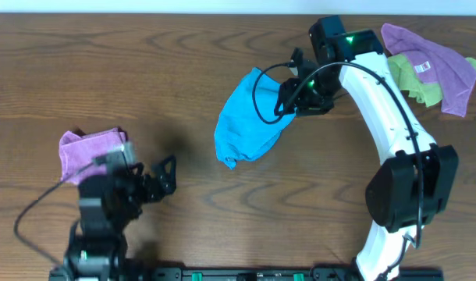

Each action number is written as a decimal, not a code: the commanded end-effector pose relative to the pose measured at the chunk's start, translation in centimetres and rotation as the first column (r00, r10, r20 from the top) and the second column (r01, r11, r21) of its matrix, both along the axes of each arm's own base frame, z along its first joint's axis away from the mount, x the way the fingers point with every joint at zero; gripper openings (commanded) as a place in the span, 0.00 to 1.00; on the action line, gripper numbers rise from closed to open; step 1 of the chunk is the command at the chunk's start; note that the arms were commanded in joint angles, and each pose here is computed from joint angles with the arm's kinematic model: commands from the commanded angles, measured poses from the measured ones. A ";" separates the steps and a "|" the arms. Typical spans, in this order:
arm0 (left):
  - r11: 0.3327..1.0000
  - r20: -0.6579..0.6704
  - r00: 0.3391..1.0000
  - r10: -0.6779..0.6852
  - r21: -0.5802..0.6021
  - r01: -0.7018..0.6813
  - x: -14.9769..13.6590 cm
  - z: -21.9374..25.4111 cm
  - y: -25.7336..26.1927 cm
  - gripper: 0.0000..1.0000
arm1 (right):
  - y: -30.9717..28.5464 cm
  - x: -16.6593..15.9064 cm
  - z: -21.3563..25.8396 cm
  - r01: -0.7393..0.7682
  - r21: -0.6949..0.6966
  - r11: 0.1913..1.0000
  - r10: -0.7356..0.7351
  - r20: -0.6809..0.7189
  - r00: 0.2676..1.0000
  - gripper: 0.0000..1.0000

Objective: Fold the cloth

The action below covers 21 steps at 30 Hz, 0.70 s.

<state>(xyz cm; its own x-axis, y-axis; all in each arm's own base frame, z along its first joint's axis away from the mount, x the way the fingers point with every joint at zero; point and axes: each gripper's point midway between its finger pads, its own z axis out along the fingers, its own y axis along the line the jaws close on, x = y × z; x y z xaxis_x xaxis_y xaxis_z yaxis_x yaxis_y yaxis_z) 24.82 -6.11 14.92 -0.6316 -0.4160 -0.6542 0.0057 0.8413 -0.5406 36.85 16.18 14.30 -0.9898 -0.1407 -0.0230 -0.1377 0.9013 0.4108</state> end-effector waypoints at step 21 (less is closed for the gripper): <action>0.911 -0.435 0.832 -0.344 -0.368 0.184 5.0 -0.1 -11.7 0.95 | -2.0 -4.5 -8.9 0.204 0.087 0.975 -0.173 -0.277 0.945 0.56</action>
